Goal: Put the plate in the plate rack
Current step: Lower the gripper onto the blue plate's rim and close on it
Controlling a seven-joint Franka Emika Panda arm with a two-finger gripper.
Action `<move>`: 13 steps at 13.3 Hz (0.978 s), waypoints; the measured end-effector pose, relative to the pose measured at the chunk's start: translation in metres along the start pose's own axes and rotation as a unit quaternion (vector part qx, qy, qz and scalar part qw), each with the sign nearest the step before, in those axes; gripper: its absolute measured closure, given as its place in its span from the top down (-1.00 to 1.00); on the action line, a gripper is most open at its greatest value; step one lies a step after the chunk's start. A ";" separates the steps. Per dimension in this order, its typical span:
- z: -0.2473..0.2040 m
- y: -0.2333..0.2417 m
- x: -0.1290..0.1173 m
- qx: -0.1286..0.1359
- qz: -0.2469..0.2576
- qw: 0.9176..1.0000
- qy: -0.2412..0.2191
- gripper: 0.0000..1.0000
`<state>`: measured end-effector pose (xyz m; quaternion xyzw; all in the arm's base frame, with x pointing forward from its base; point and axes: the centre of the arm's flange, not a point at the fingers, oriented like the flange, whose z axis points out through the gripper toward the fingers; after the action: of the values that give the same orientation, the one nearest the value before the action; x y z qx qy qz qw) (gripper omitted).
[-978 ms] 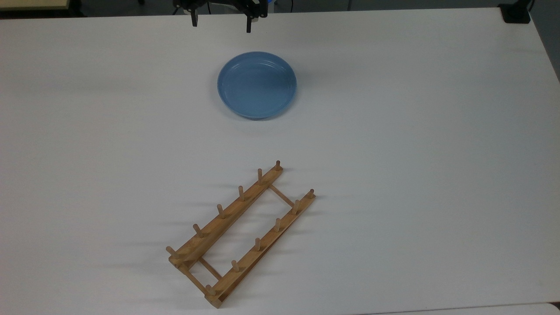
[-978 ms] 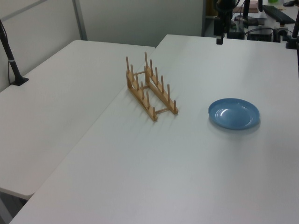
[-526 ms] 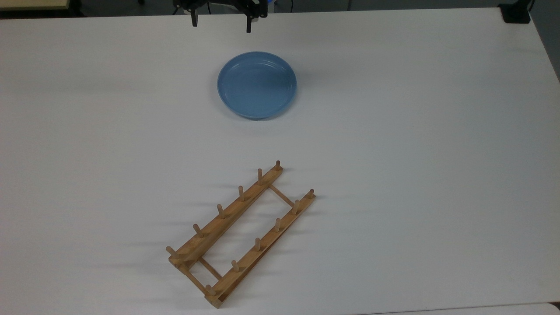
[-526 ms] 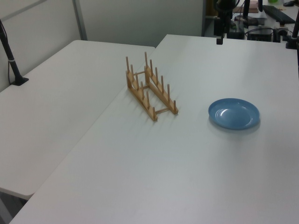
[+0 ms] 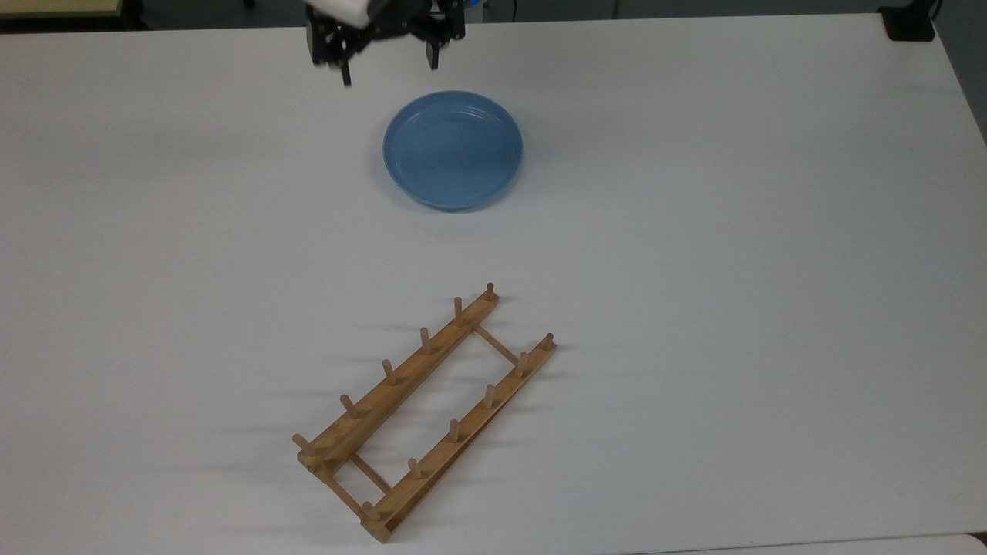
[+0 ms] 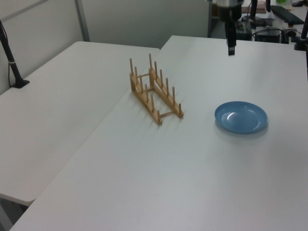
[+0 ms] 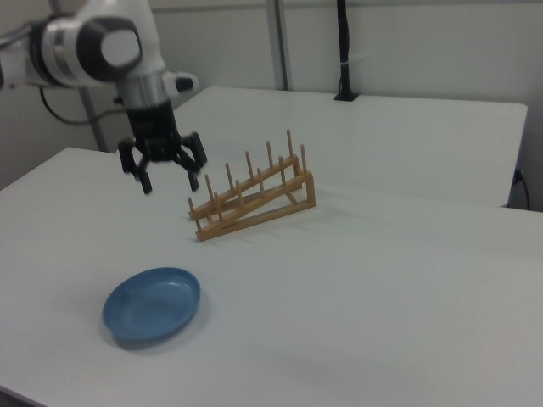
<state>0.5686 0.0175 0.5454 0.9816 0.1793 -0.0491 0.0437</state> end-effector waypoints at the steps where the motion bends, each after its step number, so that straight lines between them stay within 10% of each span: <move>1: 0.019 0.001 0.002 0.001 -0.032 0.999 -0.002 1.00; 8: 0.207 0.012 0.024 0.017 -0.154 0.982 -0.112 0.15; 13: 0.230 0.008 0.030 0.023 -0.160 0.979 -0.123 -0.15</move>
<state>0.5802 -0.0030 0.3143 0.9274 0.3264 -0.1794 0.0348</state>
